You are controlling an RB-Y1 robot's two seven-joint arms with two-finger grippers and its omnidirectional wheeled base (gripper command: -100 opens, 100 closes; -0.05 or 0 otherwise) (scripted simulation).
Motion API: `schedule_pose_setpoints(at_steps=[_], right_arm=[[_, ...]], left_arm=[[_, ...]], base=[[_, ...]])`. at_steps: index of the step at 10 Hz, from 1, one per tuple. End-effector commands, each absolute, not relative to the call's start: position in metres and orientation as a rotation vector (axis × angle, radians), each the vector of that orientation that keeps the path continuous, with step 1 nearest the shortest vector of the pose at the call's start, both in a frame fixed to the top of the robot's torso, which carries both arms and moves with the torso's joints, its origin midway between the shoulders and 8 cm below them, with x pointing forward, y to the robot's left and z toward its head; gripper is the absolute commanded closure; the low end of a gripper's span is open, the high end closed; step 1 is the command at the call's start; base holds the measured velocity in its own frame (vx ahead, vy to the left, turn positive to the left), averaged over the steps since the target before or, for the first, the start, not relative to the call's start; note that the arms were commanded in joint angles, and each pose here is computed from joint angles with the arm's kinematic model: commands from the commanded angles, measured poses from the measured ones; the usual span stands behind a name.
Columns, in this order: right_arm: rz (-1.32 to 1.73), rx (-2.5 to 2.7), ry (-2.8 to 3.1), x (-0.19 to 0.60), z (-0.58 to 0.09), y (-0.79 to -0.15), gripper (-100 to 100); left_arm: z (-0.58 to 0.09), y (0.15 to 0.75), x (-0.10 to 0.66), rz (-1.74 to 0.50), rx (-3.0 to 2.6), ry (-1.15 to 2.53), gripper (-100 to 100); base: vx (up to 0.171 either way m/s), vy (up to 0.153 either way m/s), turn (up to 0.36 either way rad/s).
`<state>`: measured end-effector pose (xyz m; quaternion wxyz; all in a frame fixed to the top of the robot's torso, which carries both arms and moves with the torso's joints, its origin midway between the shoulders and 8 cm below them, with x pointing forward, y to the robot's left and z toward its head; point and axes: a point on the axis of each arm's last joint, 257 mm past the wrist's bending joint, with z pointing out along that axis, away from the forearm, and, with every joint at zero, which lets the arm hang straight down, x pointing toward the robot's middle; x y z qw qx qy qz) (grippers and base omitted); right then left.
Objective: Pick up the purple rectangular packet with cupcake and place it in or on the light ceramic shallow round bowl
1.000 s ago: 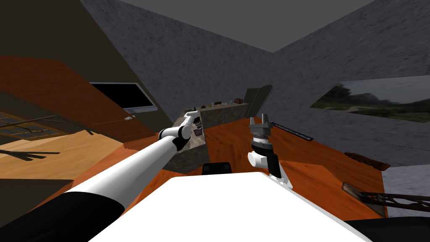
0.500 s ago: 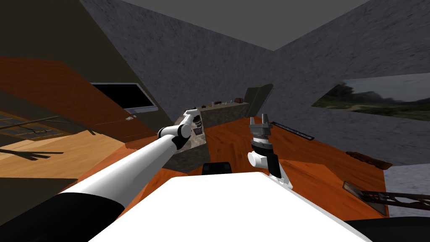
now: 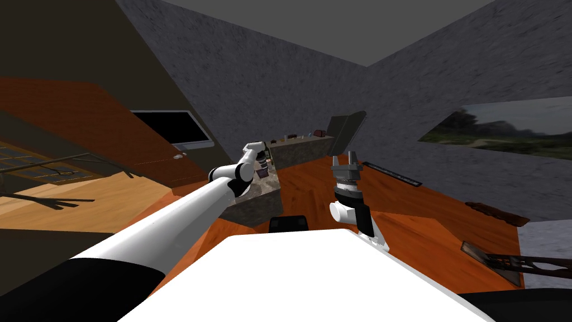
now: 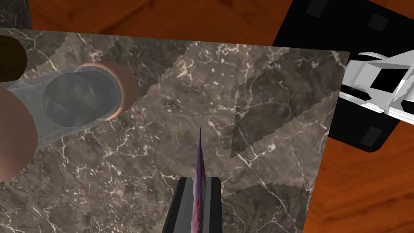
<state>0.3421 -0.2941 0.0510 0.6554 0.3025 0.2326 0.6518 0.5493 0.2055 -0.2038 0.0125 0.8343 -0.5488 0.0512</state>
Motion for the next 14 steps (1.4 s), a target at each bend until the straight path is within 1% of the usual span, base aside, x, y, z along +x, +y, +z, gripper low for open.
schedule_pose_setpoints(at_steps=[1,4,5,6,7,10,12,13,14], right_arm=[[1.478,0.686,0.527,0.342,0.051,-0.294,0],[1.477,0.686,0.527,0.342,0.051,-0.294,0],[1.477,0.686,0.527,0.342,0.051,-0.294,0],[1.478,0.686,0.527,0.342,0.051,-0.294,0],[1.478,0.686,0.527,0.342,0.051,-0.294,0],[1.478,0.686,0.527,0.342,0.051,-0.294,0],[1.478,0.686,0.527,0.342,0.051,-0.294,0],[1.478,0.686,0.527,0.342,0.051,-0.294,0],[1.478,0.686,0.527,0.342,0.051,-0.294,0]], left_arm=[[-0.192,0.205,0.547,0.141,2.593,-1.714,100],[-0.172,0.203,0.548,0.144,2.592,-1.721,100],[-0.172,0.203,0.548,0.144,2.592,-1.721,100],[-0.153,0.202,0.553,0.169,2.598,-1.730,100],[-0.153,0.202,0.553,0.169,2.598,-1.730,100],[-0.124,0.199,0.562,0.228,2.613,-1.743,100],[-0.124,0.199,0.562,0.228,2.613,-1.743,100],[-0.110,0.198,0.565,0.256,2.619,-1.748,100],[-0.110,0.198,0.565,0.256,2.619,-1.748,100]], base=[[-0.048,0.146,0.009],[-0.042,0.151,0.016],[-0.030,0.062,0.003],[-0.053,0.096,0.027],[-0.033,0.108,-0.006],[-0.031,0.119,0.019],[-0.019,0.064,0.002],[-0.024,0.060,0.025],[-0.023,0.064,-0.002]])
